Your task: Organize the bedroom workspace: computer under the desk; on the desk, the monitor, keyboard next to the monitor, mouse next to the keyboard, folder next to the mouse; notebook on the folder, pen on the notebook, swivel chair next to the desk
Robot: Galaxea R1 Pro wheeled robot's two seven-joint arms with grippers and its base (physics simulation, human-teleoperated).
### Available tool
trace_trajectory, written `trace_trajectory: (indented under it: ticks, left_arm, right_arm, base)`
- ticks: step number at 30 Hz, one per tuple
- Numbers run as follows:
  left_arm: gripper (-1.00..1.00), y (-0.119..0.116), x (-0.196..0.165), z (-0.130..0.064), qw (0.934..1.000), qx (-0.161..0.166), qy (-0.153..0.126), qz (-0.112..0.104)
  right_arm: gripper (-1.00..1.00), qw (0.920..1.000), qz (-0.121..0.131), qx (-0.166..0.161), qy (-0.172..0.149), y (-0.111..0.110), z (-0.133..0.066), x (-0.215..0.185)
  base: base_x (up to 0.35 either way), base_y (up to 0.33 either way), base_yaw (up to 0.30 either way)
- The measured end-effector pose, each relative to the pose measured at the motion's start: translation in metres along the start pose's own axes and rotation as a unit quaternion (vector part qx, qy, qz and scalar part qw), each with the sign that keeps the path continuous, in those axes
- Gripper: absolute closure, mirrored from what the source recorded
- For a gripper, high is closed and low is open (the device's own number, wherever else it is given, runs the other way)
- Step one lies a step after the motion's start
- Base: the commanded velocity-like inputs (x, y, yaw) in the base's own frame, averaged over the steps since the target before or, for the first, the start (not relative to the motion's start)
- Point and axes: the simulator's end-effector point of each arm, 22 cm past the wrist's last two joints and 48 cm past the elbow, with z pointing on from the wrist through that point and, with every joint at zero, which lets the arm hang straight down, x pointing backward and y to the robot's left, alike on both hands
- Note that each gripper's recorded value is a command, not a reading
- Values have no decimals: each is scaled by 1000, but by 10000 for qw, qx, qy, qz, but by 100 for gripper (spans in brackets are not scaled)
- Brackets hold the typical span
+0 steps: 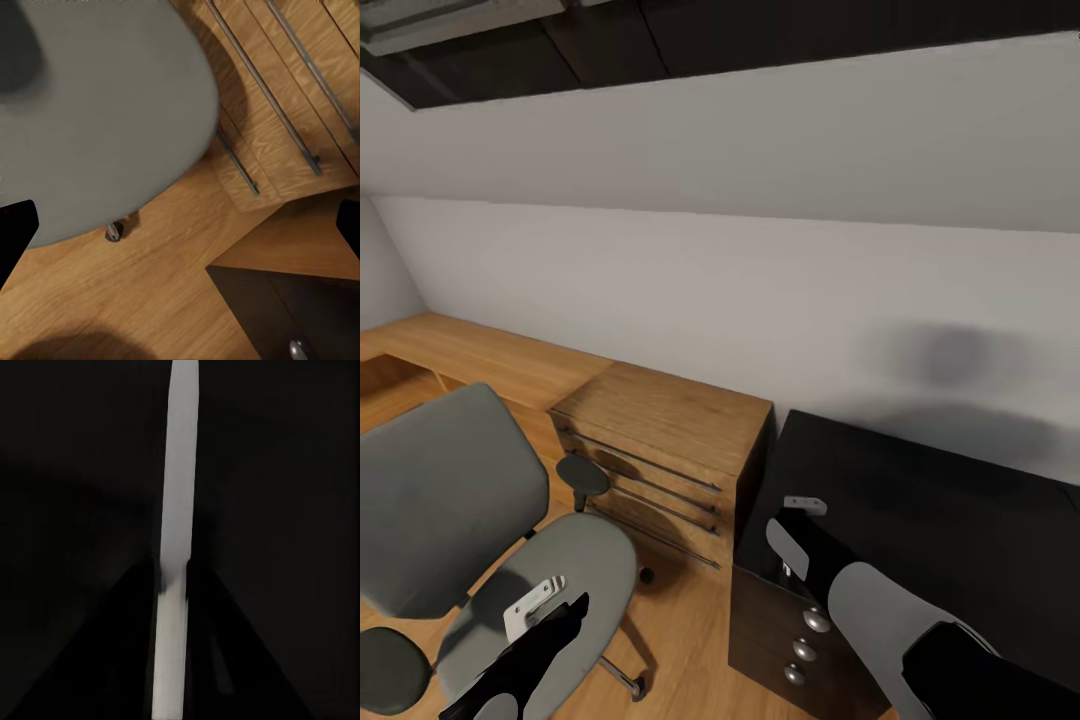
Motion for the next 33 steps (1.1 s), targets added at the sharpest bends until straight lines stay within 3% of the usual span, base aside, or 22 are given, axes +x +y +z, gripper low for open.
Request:
trace_trajectory:
  ticks: [6,16,17,22,26,30,33]
  left_arm:
    - [-100,0,-3,-5,10000,-10,2,7]
    - [-100,-4,-6,-15,10000,0,32,23]
    - [-100,-13,10,-19,9997,100,176,160]
    - [-100,-21,23,-26,9989,187,305,296]
    - [-100,-19,30,-29,9985,150,388,363]
    - [-100,-13,38,-28,9980,79,469,418]
    - [-100,-13,40,-28,9979,82,487,428]
  right_arm:
    - [100,9997,61,-135,-194,8,-15,-21]
    - [100,9981,150,-321,-511,13,-40,-56]
    - [100,9970,133,-425,-630,18,-51,-70]
    - [100,9947,90,-603,-831,22,-75,-95]
    - [100,9941,163,-468,-961,5,-91,-114]
    - [100,9933,649,-37,-953,-45,-99,-129]
    - [100,9912,842,11,-1021,-67,-102,-138]
  base:
    - [-90,0,0]
    - [-315,0,0]
    - [-295,0,0]
    - [-158,0,0]
    - [-41,0,0]
    - [-6,0,-17]
    - [-2,0,-151]
